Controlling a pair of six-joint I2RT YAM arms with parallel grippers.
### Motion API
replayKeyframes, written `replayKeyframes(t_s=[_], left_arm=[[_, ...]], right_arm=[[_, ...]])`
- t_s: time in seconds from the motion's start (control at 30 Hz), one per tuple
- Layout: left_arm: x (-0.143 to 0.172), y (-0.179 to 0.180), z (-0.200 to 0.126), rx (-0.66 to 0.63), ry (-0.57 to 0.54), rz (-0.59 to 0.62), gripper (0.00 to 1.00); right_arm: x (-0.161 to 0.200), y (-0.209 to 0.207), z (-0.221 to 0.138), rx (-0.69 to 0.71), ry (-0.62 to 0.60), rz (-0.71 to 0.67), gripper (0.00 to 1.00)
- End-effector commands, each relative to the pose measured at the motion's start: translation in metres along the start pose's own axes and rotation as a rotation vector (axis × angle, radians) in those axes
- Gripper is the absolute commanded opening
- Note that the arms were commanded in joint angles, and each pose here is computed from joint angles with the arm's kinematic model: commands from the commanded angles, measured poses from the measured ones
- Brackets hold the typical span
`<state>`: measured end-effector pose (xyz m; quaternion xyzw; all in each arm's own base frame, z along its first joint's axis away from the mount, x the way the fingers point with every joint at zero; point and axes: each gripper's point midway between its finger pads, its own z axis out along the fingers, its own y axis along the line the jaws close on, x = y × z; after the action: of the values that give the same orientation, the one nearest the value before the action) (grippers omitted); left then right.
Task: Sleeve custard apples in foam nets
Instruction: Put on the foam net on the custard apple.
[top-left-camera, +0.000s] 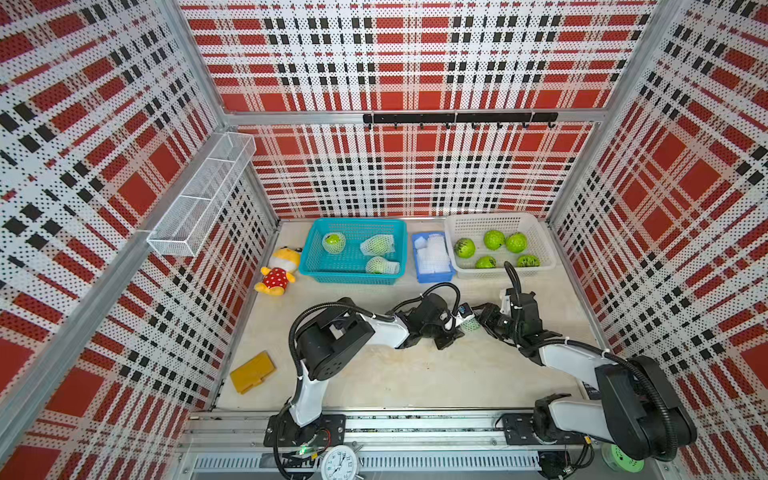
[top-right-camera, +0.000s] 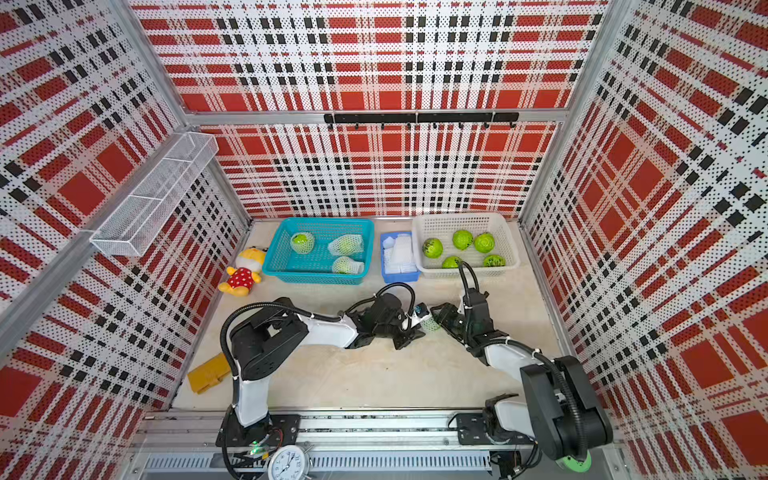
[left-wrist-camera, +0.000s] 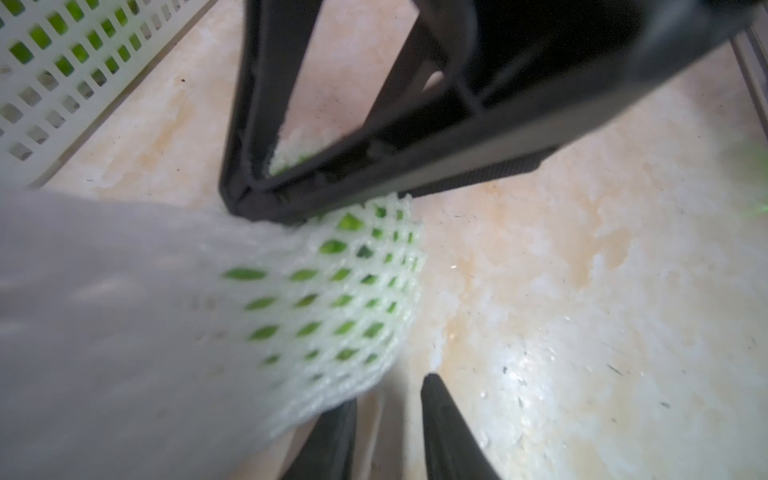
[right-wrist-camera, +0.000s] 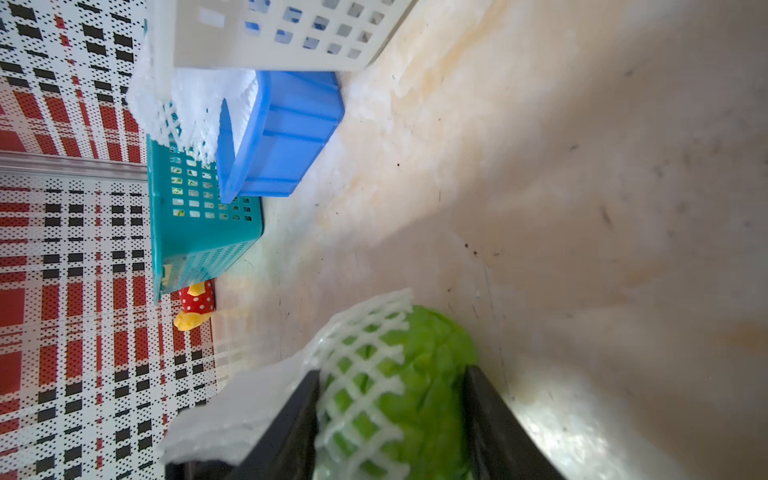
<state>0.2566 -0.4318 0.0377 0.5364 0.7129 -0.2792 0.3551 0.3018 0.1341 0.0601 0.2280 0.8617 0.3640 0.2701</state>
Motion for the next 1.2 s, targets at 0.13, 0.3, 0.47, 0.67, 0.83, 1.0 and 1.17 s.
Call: replayKeyframes(t_s=[0.13,0.3,0.47,0.67,0.83,1.0,1.17], left_arm=[[-0.009,-0.001,0.004,0.002,-0.019,0.008,0.38],[-0.003,0.001,-0.003,-0.021,-0.009,0.006,0.67],[0.002,0.004,-0.010,-0.039,-0.012,-0.009,0.77],[-0.003,0.011,-0.020,-0.052,-0.055,-0.042,0.84],[-0.019,0.016,-0.028,-0.042,-0.129,-0.070,0.85],[-0.033,0.018,-0.025,-0.021,-0.171,-0.075,0.85],[-0.040,0.022,-0.024,-0.011,-0.194,-0.090,0.83]], right_arm=[[-0.004,0.008,0.002,-0.036,-0.024,-0.018,0.36],[-0.009,0.010,0.002,-0.033,-0.039,-0.025,0.35],[-0.014,0.015,0.003,-0.038,-0.051,-0.035,0.28],[-0.017,0.015,0.002,-0.026,-0.057,-0.045,0.24],[-0.021,0.018,0.000,-0.022,-0.067,-0.055,0.30],[-0.022,0.021,0.000,-0.025,-0.063,-0.067,0.37],[-0.023,0.023,0.001,-0.027,-0.060,-0.078,0.38]])
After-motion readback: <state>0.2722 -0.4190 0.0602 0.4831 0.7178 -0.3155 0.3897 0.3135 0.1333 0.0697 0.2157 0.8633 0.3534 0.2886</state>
